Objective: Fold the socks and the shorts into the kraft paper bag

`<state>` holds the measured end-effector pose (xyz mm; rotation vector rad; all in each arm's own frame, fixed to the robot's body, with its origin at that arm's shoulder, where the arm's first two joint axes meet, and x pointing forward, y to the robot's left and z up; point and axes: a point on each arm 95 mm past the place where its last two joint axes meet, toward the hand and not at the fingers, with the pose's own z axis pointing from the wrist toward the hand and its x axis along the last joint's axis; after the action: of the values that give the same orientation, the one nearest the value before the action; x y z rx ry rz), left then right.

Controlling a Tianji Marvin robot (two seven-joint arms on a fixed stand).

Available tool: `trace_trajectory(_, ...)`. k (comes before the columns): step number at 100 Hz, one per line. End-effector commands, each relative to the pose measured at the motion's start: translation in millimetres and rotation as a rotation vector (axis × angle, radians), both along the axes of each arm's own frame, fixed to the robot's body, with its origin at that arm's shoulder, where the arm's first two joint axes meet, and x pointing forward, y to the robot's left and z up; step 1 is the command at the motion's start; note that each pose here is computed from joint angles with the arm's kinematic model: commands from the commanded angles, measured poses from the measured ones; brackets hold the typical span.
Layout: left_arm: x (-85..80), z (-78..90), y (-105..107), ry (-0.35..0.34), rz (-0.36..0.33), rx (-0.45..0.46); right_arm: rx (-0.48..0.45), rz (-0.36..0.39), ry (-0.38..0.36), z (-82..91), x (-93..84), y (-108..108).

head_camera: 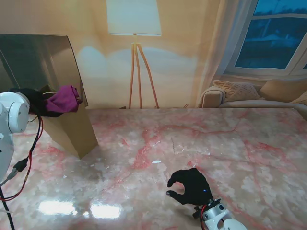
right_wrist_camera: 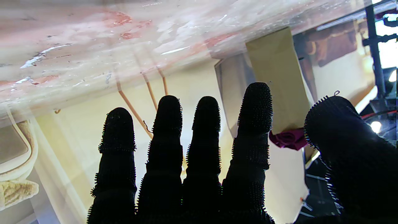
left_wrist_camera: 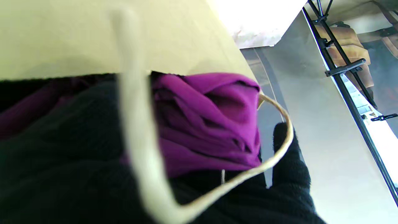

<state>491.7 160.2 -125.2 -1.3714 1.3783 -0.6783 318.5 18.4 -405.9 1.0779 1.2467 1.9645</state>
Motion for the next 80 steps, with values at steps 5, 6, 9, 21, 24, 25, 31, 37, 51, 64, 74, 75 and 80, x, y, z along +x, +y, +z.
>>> trace_trajectory(5,-4.3,14.9,4.4,-0.018,-0.004,0.006,0.008,0.006,0.004,-1.4,-2.7,3.2)
trace_trajectory(6,-4.7,15.4,4.5,-0.017,-0.004,0.003,0.008,0.006,0.004,-1.4,-2.7,3.2)
trace_trajectory(9,-5.8,16.6,4.8,-0.018,-0.005,-0.004,0.008,0.005,0.003,-1.4,-2.5,3.2)
trace_trajectory(21,-10.4,21.4,6.1,-0.031,-0.016,-0.035,0.01,0.005,0.002,-1.3,-1.7,3.2)
trace_trajectory(24,-11.4,22.4,6.2,-0.039,-0.017,-0.045,0.01,0.006,0.002,-1.3,-1.5,3.3)
trace_trajectory(25,-11.7,22.8,6.2,-0.04,-0.018,-0.049,0.01,0.006,0.002,-1.3,-1.4,3.3)
trace_trajectory(31,-13.9,25.1,5.8,-0.046,-0.022,-0.073,0.01,0.007,0.002,-1.3,-1.2,3.5)
trace_trajectory(37,-15.8,27.0,5.1,-0.048,-0.028,-0.099,0.01,0.007,0.001,-1.5,-1.0,3.6)
trace_trajectory(51,-18.8,29.5,3.6,-0.046,-0.037,-0.151,0.012,0.008,0.003,-1.9,-0.8,4.2)
trace_trajectory(64,-18.9,28.4,2.8,-0.046,-0.047,-0.211,0.013,0.009,0.003,-2.0,-0.8,4.5)
trace_trajectory(74,-16.5,25.9,2.3,-0.067,-0.054,-0.241,0.012,0.01,0.005,-2.0,-0.7,4.5)
trace_trajectory(75,-16.1,25.6,2.3,-0.071,-0.055,-0.243,0.012,0.01,0.005,-2.0,-0.7,4.5)
trace_trajectory(80,-14.0,23.5,1.5,-0.092,-0.061,-0.253,0.011,0.011,0.006,-2.0,-0.6,4.5)
